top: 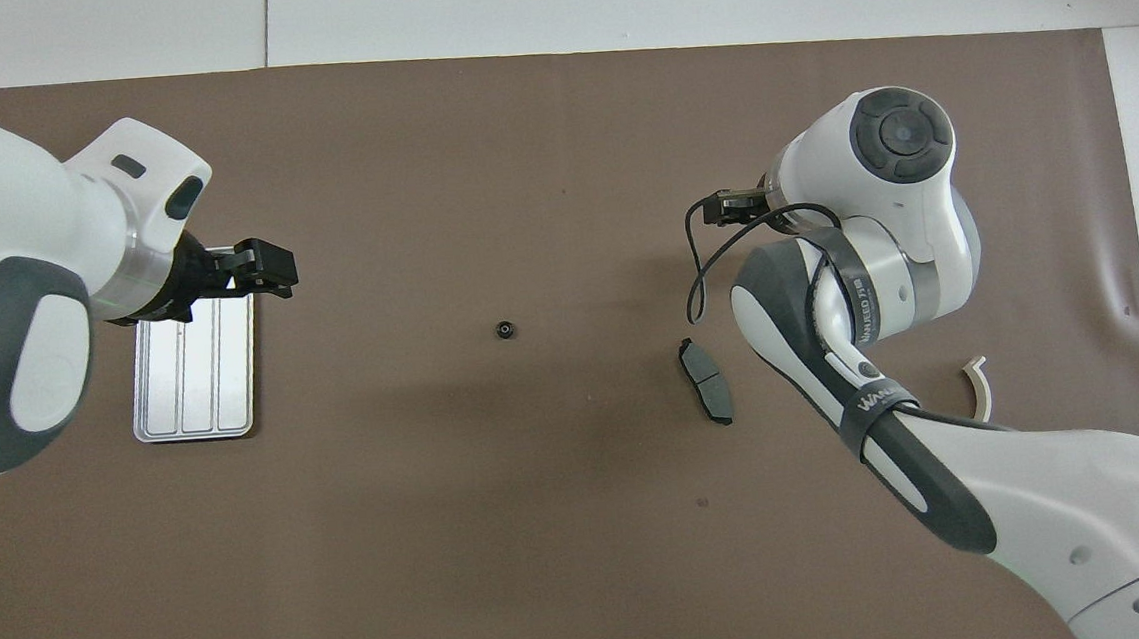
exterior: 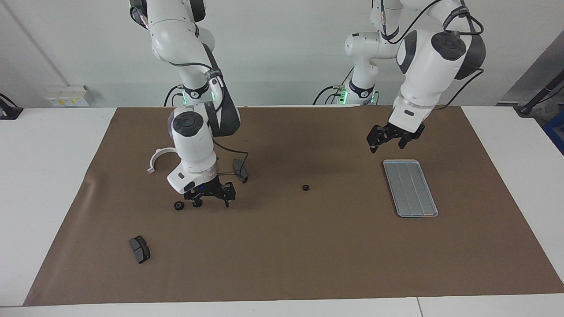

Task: Pick bearing gear from pile to tray

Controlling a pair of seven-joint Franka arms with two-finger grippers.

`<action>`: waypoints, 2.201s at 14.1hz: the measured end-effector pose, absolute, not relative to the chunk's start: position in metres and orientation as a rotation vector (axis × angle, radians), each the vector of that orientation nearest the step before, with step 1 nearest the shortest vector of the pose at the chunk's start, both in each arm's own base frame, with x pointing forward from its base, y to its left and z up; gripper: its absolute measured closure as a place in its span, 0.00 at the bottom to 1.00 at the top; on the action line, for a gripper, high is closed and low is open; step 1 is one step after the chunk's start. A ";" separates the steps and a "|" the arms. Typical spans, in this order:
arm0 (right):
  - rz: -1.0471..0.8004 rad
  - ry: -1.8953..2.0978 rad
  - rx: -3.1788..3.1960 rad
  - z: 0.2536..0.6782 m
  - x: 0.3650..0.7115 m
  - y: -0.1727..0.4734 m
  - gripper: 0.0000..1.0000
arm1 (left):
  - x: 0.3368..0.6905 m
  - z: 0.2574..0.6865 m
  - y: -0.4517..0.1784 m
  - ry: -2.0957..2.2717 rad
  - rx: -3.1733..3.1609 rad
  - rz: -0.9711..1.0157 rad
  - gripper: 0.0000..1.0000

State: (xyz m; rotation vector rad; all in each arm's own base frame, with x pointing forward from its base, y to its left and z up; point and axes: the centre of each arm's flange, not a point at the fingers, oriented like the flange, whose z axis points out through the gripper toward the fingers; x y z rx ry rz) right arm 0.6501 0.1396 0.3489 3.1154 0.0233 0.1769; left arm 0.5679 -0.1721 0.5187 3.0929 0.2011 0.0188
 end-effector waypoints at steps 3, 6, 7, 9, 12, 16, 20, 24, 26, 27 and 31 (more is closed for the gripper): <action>0.102 0.183 3.098 0.329 0.643 0.107 0.00 | 0.572 0.490 -0.214 0.274 3.081 0.018 0.00; 0.066 0.324 3.083 0.315 0.636 0.095 0.00 | 0.572 0.466 -0.253 0.352 3.102 0.003 0.00; 0.059 0.338 3.081 0.310 0.633 0.091 0.00 | 0.573 0.454 -0.272 0.390 3.112 0.001 0.00; 0.038 0.346 3.080 0.302 0.629 0.084 0.00 | 0.578 0.428 -0.310 0.464 3.097 0.026 0.00; 0.007 0.351 3.081 0.294 0.622 0.085 0.00 | 0.584 0.398 -0.342 0.527 3.039 0.091 0.02; -0.005 0.367 3.082 0.292 0.617 0.091 0.10 | 0.580 0.372 -0.361 0.519 3.027 0.094 0.03; -0.027 0.367 3.082 0.287 0.611 0.090 0.37 | 0.561 0.337 -0.372 0.480 3.051 0.062 0.04; -0.033 0.366 3.083 0.287 0.608 0.089 0.37 | 0.537 0.306 -0.381 0.441 3.071 0.042 0.08; -0.013 0.362 3.085 0.289 0.609 0.088 0.37 | 0.533 0.299 -0.379 0.447 3.075 0.034 0.09; 0.005 0.358 3.086 0.289 0.610 0.086 0.37 | 0.533 0.297 -0.379 0.448 3.071 0.039 0.09; 0.021 0.340 3.099 0.290 0.611 0.086 0.37 | 0.532 0.295 -0.379 0.446 3.052 0.067 0.12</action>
